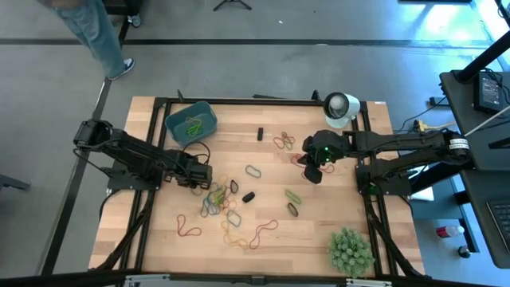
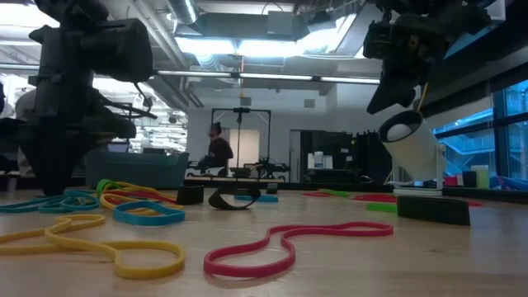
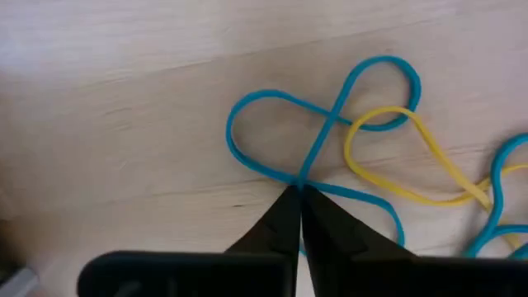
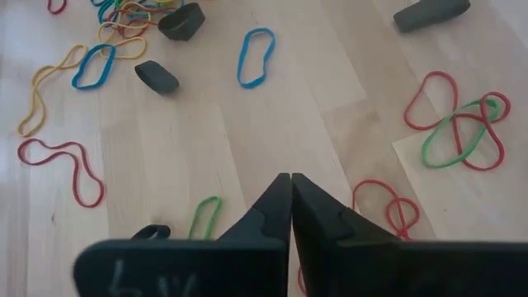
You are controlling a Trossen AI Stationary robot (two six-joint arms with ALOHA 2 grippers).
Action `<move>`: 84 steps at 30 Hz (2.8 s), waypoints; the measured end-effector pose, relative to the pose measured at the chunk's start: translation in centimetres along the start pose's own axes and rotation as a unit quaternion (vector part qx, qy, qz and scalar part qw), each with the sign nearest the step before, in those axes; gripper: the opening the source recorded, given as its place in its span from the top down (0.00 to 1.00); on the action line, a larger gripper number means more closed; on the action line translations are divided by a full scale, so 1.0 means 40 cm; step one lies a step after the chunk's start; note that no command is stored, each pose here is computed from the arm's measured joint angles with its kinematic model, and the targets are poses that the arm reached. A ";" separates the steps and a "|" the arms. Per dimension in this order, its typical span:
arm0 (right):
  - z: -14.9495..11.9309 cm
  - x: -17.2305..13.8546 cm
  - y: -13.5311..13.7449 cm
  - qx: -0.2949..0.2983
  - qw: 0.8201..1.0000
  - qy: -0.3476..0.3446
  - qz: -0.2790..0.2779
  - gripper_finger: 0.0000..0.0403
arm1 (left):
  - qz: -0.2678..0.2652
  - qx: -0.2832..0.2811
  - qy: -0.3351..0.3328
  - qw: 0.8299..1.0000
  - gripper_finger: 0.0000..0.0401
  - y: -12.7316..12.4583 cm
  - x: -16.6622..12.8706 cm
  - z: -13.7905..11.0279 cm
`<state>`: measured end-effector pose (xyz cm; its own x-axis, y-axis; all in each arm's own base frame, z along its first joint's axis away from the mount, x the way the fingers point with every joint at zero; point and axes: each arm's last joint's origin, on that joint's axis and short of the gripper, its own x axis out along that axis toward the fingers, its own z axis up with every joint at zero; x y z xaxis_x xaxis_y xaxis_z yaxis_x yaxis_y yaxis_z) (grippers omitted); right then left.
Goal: Pick and place rubber bands into bin
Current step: Put the blue rubber band into the bin, then put the red rubber band into the bin
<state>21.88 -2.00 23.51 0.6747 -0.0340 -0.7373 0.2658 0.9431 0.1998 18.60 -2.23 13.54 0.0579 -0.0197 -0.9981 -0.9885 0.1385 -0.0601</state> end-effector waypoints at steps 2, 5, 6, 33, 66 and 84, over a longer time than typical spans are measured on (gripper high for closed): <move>0.000 0.000 0.000 -0.006 1.000 0.000 0.000 0.97 | 0.000 0.005 0.004 1.000 0.99 -0.008 -0.008 -0.002; 0.000 0.000 0.000 -0.007 1.000 0.000 0.000 0.98 | -0.002 0.014 0.001 1.000 0.99 -0.031 -0.044 -0.007; 0.000 0.000 0.000 -0.008 1.000 0.000 -0.001 0.98 | 0.000 0.017 0.000 1.000 0.99 -0.037 -0.057 -0.008; 0.039 -0.004 -0.012 0.058 0.992 -0.093 -0.058 0.95 | 0.020 0.154 -0.235 0.960 1.00 0.005 -0.474 0.338; 0.057 -0.014 -0.102 0.187 0.968 -0.123 -0.112 0.95 | 0.089 0.231 0.049 0.968 0.87 0.026 -0.054 0.684; 0.057 -0.014 -0.102 0.185 0.969 -0.122 -0.111 0.95 | 0.037 0.147 -0.117 0.981 0.64 0.048 -0.306 0.599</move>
<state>22.00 -6.58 24.59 0.7031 -0.3419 -0.6235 0.6216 0.7214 0.3053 19.35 22.00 25.36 0.0510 0.2247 -0.9731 -0.9103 0.4112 0.0472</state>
